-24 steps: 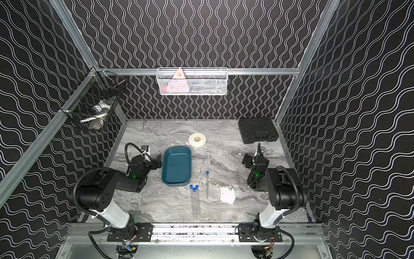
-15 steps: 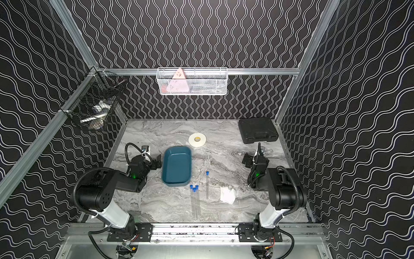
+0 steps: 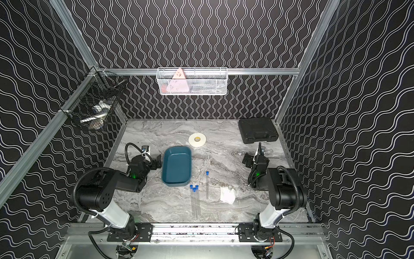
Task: Wipe the exteriors of test tubes
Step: Pick up the test tube at the center of the board, then pick up the cleaning item at the center of the board.
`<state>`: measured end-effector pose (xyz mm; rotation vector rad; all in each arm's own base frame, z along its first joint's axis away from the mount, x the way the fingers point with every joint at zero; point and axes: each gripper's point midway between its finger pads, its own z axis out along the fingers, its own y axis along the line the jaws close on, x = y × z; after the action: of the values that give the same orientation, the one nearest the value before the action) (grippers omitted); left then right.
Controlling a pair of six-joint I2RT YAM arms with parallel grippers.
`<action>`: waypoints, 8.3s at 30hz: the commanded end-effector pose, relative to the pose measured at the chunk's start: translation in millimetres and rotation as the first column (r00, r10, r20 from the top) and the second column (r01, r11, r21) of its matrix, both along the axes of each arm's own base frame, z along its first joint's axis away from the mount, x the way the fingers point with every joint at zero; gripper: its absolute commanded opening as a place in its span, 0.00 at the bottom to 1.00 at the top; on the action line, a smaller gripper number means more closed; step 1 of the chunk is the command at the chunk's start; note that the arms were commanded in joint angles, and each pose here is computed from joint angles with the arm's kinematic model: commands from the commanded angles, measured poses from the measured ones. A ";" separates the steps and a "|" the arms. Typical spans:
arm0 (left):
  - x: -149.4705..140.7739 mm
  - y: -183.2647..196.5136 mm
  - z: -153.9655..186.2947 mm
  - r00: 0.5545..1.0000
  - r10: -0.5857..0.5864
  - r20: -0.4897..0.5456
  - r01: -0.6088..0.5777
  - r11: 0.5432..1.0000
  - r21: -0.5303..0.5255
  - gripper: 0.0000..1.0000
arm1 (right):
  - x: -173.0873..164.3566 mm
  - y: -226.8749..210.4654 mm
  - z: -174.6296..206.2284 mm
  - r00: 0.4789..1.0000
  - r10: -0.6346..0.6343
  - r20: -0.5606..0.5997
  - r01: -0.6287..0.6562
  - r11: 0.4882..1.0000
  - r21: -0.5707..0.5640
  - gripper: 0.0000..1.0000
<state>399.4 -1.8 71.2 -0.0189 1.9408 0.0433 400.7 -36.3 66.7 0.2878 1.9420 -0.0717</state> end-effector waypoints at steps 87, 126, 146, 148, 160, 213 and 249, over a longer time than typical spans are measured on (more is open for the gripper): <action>-109.6 -133.6 120.2 0.891 -0.407 -0.201 0.283 0.844 -0.455 0.99 | -104.6 278.2 -39.2 0.647 0.242 -0.723 -0.193 0.969 0.152 0.43; -111.5 -185.0 115.2 0.804 -0.564 -0.188 0.391 0.740 -0.548 0.97 | -72.7 261.2 13.4 0.726 0.340 -0.598 -0.129 0.921 0.368 0.16; -123.1 -386.2 120.3 0.526 -0.850 -0.005 0.597 0.373 -0.711 0.78 | -41.3 236.3 170.1 0.888 0.409 -0.212 -0.236 0.799 0.553 0.15; -121.3 -387.8 120.1 0.534 -0.845 0.000 0.594 0.375 -0.712 0.75 | -43.8 234.1 171.0 0.891 0.407 -0.202 -0.238 0.797 0.554 0.15; -117.8 -382.2 122.4 0.564 -0.826 -0.004 0.603 0.415 -0.682 0.54 | -54.1 230.7 168.4 0.887 0.425 -0.179 -0.266 0.789 0.553 0.15; -110.8 -324.0 107.7 0.670 -0.740 -0.063 0.538 0.542 -0.645 0.10 | -191.0 127.9 21.8 0.697 0.106 -0.709 0.150 0.945 0.289 0.68; -118.5 -322.9 90.2 0.651 -0.752 -0.104 0.521 0.541 -0.660 0.11 | -218.8 137.3 -41.9 0.566 0.113 -0.816 0.176 0.951 0.254 0.37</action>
<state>280.5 -323.4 159.2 0.3360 2.1676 -1.1455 179.8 102.5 24.3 0.5773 2.9251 0.1279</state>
